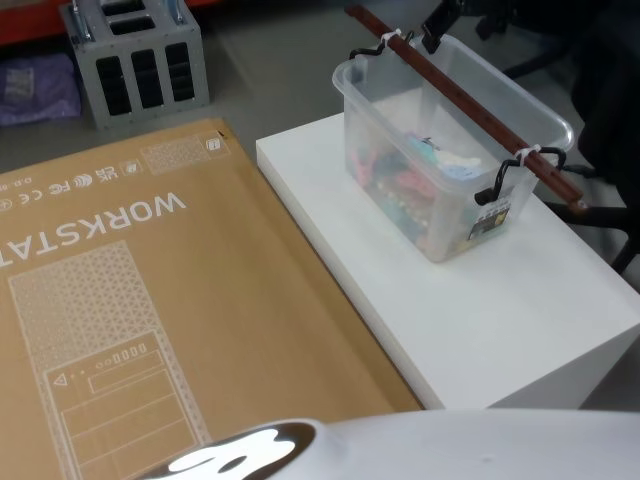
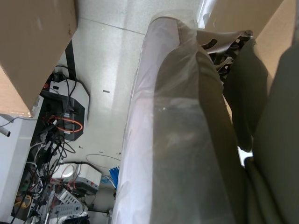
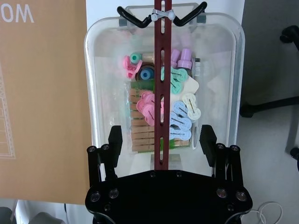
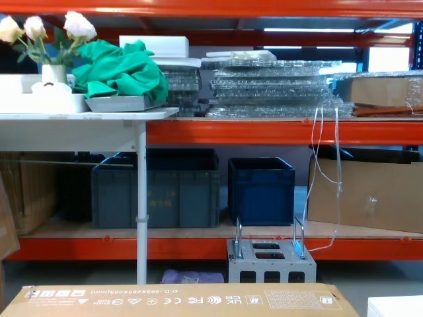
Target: Use one hand to grasp the basket and place it at the designated location.
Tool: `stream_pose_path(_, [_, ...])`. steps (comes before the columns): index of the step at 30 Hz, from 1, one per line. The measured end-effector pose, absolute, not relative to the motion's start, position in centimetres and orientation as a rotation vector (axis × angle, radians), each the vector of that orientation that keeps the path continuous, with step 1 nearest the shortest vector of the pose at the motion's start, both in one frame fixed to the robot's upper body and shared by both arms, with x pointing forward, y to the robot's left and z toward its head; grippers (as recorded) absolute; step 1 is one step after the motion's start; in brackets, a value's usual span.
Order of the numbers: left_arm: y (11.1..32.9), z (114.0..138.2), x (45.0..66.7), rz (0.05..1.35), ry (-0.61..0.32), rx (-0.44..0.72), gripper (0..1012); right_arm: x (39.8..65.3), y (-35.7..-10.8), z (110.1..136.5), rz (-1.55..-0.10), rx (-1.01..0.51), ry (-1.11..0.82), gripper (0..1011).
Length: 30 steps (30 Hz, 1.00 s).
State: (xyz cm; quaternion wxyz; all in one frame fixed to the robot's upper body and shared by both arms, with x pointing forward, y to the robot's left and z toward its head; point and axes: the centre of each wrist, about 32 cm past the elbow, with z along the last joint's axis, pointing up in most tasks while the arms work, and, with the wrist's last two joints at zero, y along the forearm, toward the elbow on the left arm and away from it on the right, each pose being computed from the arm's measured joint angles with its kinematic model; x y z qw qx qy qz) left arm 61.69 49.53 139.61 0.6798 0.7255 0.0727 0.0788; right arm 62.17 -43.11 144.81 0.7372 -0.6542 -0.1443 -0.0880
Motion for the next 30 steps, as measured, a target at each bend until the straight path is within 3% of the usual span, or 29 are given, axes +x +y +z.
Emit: stream_pose_path(30, [49.54,139.6,61.68,0.177,0.163,1.629,0,62.91,-43.26,143.87,-0.145,-1.435,-0.292,1001])
